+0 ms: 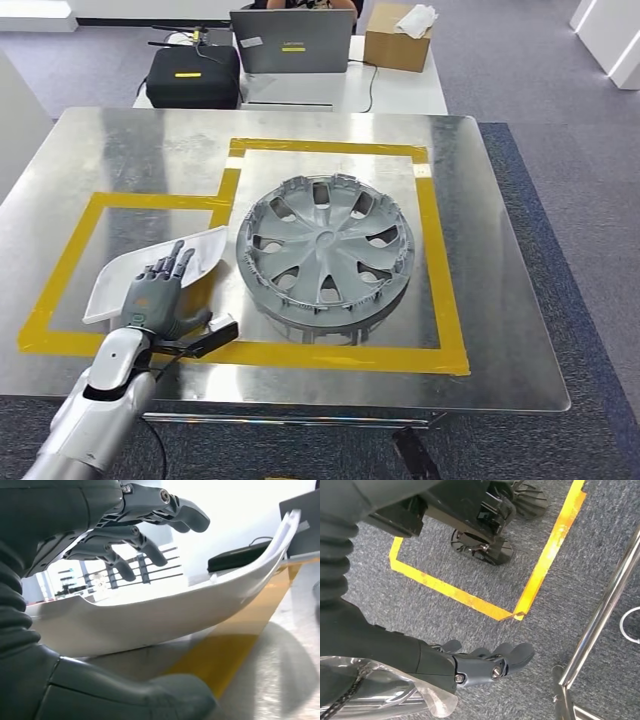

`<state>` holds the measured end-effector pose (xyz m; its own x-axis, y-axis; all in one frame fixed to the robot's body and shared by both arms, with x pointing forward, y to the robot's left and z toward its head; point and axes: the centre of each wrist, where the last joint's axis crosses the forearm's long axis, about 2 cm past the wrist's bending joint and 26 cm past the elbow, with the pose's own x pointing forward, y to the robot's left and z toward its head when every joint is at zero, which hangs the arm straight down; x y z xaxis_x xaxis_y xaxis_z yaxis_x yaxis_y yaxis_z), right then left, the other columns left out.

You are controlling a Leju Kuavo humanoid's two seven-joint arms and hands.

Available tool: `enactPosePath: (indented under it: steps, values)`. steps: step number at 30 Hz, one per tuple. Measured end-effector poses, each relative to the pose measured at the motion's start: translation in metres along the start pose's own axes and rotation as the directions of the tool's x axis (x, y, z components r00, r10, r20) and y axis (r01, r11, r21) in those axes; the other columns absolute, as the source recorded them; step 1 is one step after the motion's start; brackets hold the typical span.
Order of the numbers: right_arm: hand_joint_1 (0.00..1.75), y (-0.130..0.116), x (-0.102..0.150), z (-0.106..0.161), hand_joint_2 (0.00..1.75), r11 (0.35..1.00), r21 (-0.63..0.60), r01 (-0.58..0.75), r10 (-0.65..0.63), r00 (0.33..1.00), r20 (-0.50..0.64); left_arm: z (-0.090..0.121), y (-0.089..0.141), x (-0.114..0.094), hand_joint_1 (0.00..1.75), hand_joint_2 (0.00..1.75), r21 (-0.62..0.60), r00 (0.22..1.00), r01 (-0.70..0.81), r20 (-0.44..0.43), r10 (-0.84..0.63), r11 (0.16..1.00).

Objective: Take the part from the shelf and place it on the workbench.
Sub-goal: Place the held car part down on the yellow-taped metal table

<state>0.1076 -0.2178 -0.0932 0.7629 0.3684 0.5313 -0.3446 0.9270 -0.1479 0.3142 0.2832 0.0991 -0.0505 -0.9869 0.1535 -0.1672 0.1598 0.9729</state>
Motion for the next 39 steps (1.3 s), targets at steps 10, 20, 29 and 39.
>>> enactPosePath:
  steps: [10,20,29,39]
  values:
    - [0.0,0.0,0.0,0.0,0.0,1.0,-0.004,0.004,-0.004,1.0,-0.001,0.009,0.006,0.013,0.0,0.0,0.049,0.999,-0.029,0.015,0.028,0.998]
    - [0.0,0.003,-0.005,0.002,0.0,0.998,-0.041,0.046,-0.046,0.999,-0.002,0.054,0.046,0.061,0.0,0.0,0.364,0.969,-0.211,0.203,0.144,0.907]
    - [0.0,0.007,-0.009,0.005,0.0,0.995,-0.07,0.067,-0.068,0.998,-0.012,0.11,0.062,0.089,0.0,0.0,0.454,0.898,-0.431,0.295,0.326,0.78]
    - [0.0,0.01,-0.008,0.004,0.0,0.994,-0.022,0.106,-0.106,0.994,-0.009,0.133,0.063,0.103,0.0,0.0,0.442,0.812,-0.579,0.391,0.434,0.685]
